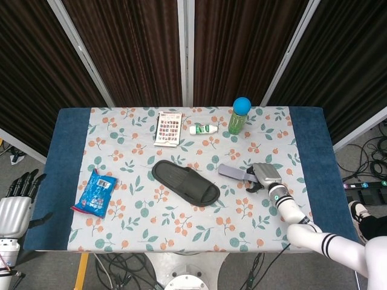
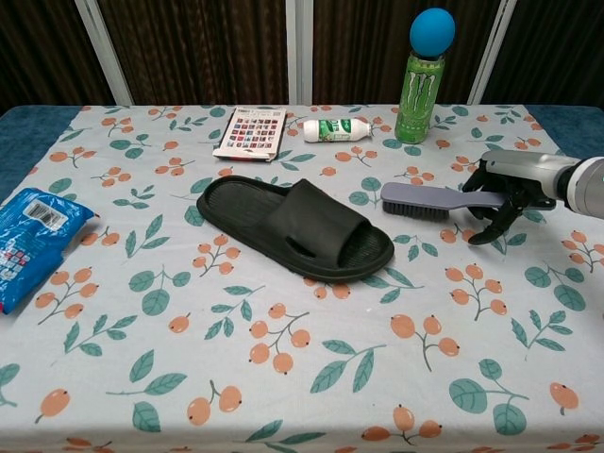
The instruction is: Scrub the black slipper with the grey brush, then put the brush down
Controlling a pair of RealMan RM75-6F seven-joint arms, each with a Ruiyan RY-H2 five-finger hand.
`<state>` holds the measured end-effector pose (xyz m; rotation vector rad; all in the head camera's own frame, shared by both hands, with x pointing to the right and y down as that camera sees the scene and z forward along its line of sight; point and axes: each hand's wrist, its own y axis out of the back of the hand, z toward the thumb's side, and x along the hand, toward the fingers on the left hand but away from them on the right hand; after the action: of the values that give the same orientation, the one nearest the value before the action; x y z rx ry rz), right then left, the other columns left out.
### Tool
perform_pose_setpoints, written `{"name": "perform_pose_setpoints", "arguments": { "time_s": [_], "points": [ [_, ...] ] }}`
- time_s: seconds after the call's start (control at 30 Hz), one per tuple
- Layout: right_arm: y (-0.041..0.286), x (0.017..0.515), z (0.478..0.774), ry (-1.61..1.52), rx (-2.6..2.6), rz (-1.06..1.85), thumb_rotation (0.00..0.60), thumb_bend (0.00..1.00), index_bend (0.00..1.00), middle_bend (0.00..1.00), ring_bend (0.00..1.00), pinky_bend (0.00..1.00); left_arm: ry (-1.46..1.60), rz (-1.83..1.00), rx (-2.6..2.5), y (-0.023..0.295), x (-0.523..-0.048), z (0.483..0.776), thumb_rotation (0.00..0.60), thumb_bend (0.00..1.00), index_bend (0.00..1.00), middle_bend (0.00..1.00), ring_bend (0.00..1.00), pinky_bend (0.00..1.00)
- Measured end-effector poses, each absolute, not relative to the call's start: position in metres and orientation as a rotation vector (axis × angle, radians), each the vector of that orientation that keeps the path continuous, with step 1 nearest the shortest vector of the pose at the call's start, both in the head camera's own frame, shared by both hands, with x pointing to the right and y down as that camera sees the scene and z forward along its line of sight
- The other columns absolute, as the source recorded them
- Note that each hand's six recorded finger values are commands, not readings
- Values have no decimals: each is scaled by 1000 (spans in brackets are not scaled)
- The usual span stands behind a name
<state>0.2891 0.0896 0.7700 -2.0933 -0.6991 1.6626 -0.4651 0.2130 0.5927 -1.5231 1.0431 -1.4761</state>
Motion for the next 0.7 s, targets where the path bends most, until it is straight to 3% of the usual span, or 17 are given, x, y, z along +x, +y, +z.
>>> {"name": "perform_pose_setpoints", "arguments": {
  "time_s": [0.13, 0.33, 0.5, 0.7],
  "points": [
    [85, 284, 772, -677, -2069, 1649, 600, 209, 828, 837, 858, 995, 1052, -1470, -1518, 212, -465, 592, 600, 36, 154, 143, 51, 130],
    [79, 276, 775, -647, -2035, 1620, 600, 593, 973, 920, 967, 1000, 1047, -1442, -1524, 206, -462, 592, 600, 31, 155, 143, 51, 130],
    [74, 270, 772, -664, -2029, 1569, 600, 663, 1000, 993, 1000, 1000, 1007, -1387, -1549, 196, -453, 591, 600, 89, 155, 143, 51, 130],
    [68, 267, 758, -691, -2060, 1450, 600, 670, 1000, 1000, 1000, 1000, 951, -1280, -1595, 177, -434, 589, 600, 172, 155, 143, 51, 130]
  ]
}}
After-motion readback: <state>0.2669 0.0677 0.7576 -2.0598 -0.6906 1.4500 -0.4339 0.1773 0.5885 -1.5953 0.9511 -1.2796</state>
